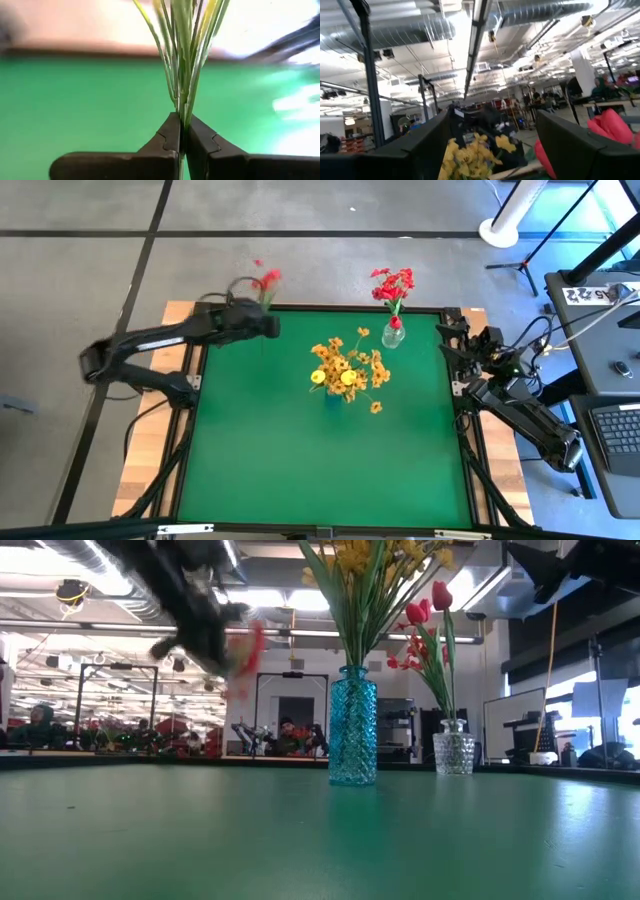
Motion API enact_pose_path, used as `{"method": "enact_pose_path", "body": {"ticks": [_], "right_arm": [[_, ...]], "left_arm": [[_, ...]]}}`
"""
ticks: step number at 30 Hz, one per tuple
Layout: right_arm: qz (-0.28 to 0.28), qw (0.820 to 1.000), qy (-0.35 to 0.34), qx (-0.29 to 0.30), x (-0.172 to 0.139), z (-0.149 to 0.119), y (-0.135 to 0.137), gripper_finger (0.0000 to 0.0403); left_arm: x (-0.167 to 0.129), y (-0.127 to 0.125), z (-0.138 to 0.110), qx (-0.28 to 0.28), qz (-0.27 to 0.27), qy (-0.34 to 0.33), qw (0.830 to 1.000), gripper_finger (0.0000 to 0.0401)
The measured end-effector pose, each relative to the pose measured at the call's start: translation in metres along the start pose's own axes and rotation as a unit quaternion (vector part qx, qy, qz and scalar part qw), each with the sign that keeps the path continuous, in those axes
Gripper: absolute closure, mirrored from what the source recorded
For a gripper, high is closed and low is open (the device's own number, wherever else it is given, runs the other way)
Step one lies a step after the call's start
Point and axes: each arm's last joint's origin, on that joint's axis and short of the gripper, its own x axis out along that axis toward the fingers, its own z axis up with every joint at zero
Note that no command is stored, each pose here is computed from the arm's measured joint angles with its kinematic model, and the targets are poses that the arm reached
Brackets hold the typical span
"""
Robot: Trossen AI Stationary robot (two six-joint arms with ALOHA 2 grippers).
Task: Sort flowers into vase by color
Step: Put the red flowers into the transparent crystal vase
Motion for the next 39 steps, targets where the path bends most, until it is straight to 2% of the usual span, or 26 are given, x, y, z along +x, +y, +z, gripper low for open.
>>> {"method": "enact_pose_path", "body": {"ticks": [2, 4, 6, 8, 10, 11, 13, 20, 27, 32, 35, 39], "right_arm": [[0.008, 1.0, -0.013, 0.001, 0.0, 0.003, 0.002, 0.011], [0.019, 0.999, -0.029, 0.0, 0.001, 0.006, 0.004, 0.011], [0.027, 0.999, -0.038, 0.005, 0.002, 0.008, 0.004, 0.011], [0.028, 0.999, -0.039, 0.015, 0.004, 0.009, 0.003, 0.011], [0.028, 0.999, -0.038, 0.017, 0.008, 0.013, 0.003, 0.011], [0.032, 0.999, -0.037, 0.016, 0.01, 0.016, 0.003, 0.011], [0.042, 0.999, -0.023, 0.019, 0.017, 0.021, 0.002, 0.011], [0.079, 0.996, 0.023, 0.034, 0.049, 0.042, -0.003, 0.011], [0.157, 0.984, 0.06, 0.065, 0.095, 0.046, 0.002, 0.011], [0.196, 0.975, 0.085, 0.066, 0.131, 0.041, 0.011, 0.011], [0.196, 0.974, 0.102, 0.052, 0.15, 0.043, 0.017, 0.011], [0.159, 0.976, 0.149, 0.025, 0.172, 0.041, 0.02, 0.011]], "left_arm": [[-0.03, -0.012, 0.009, -0.01, -0.102, -0.053, 0.993, 0.0398], [-0.062, -0.025, 0.017, -0.02, -0.213, -0.109, 0.971, 0.0398], [-0.093, -0.035, 0.022, -0.023, -0.313, -0.165, 0.935, 0.0398], [-0.12, -0.044, 0.025, -0.018, -0.397, -0.216, 0.892, 0.0398], [-0.139, -0.052, 0.023, 0.001, -0.461, -0.249, 0.852, 0.0398], [-0.145, -0.055, 0.021, 0.011, -0.482, -0.259, 0.837, 0.0398], [-0.149, -0.062, 0.015, 0.028, -0.501, -0.268, 0.822, 0.0398], [-0.128, -0.093, 0.0, 0.059, -0.501, -0.234, 0.831, 0.0398], [-0.127, -0.147, 0.01, 0.103, -0.553, -0.206, 0.801, 0.0398], [-0.133, -0.178, 0.024, 0.122, -0.547, -0.195, 0.805, 0.0398], [-0.137, -0.193, 0.027, 0.146, -0.539, -0.193, 0.807, 0.0398], [-0.141, -0.207, 0.026, 0.165, -0.542, -0.195, 0.801, 0.0398]]}}
